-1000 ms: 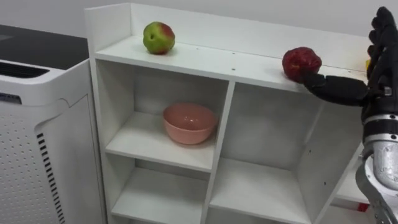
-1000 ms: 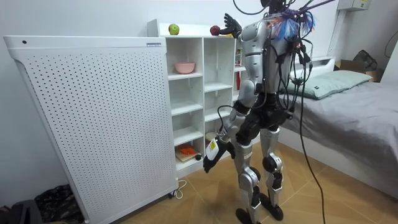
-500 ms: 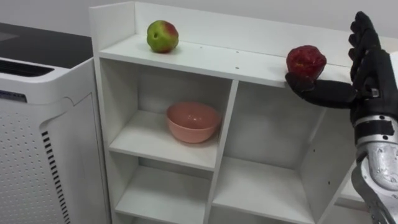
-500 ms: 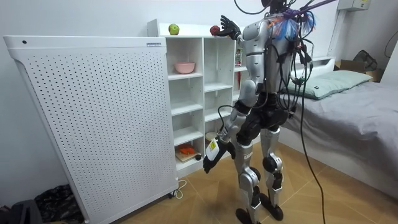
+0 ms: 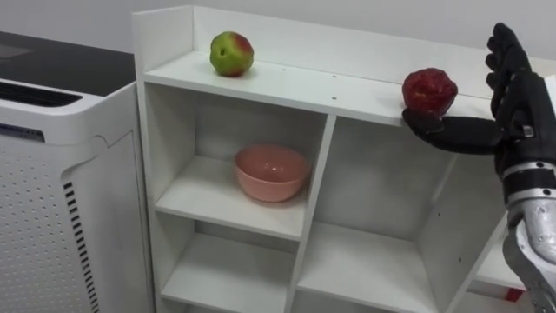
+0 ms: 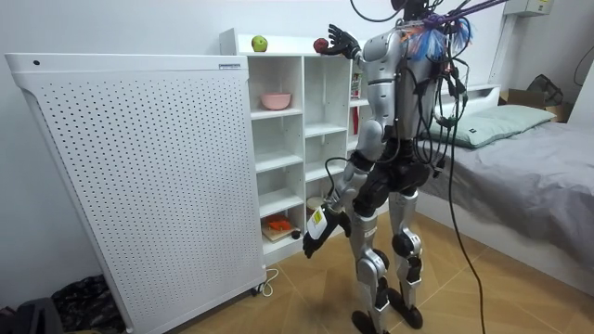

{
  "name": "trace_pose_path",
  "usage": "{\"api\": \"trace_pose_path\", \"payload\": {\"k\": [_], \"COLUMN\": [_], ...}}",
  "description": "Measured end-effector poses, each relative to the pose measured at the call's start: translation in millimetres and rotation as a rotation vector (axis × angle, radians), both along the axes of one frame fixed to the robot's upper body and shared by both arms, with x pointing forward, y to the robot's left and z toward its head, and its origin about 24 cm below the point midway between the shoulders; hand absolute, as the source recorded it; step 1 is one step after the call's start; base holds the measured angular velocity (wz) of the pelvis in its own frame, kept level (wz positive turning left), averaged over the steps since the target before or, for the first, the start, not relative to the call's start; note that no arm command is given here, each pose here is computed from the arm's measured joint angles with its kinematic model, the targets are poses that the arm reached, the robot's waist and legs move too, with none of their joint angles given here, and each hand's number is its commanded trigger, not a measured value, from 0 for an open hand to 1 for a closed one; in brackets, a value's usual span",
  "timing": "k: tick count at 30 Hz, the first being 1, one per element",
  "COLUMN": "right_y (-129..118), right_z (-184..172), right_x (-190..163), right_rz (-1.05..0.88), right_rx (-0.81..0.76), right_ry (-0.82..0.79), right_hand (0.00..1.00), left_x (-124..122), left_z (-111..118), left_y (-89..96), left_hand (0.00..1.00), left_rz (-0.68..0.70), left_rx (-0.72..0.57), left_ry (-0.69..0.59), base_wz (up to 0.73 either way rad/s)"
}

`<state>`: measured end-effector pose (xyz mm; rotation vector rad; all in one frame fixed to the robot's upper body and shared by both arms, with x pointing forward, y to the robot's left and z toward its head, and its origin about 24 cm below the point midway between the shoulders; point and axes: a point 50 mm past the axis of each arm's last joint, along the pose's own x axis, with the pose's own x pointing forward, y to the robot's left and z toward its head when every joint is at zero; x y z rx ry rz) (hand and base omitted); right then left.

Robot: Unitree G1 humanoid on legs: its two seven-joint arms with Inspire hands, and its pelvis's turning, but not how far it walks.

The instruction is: Arrange fruit in the closet

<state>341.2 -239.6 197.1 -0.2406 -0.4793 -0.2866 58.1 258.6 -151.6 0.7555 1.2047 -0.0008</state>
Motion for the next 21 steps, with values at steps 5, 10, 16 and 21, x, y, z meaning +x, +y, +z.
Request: {"api": "trace_pose_path", "payload": {"k": [5,10,16,21], "right_y": [-4.9,-12.5,-17.7,-17.4], "right_z": [6.0,6.6,3.8,4.1], "right_x": [12.1,18.6,20.4,23.3], "right_rz": [0.02,0.03,0.043,0.064], "right_rx": [-0.006,0.014,0.001,-0.006], "right_ry": [0.045,0.089,0.13,0.153], "right_hand": [0.0,0.0,0.0,0.0], "left_x": [-1.5,-3.1,-6.3,-7.0], "left_z": [1.9,2.7,2.4,2.4], "left_y": [3.9,7.8,9.7,10.5], "left_hand": [0.0,0.0,0.0,0.0], "left_rz": [-0.006,0.002,0.011,0.017], "left_rx": [-0.008,-0.001,0.002,0.009], "left_ry": [0.021,0.038,0.065,0.077], "base_wz": [0.0,0.0,0.0,0.0]}}
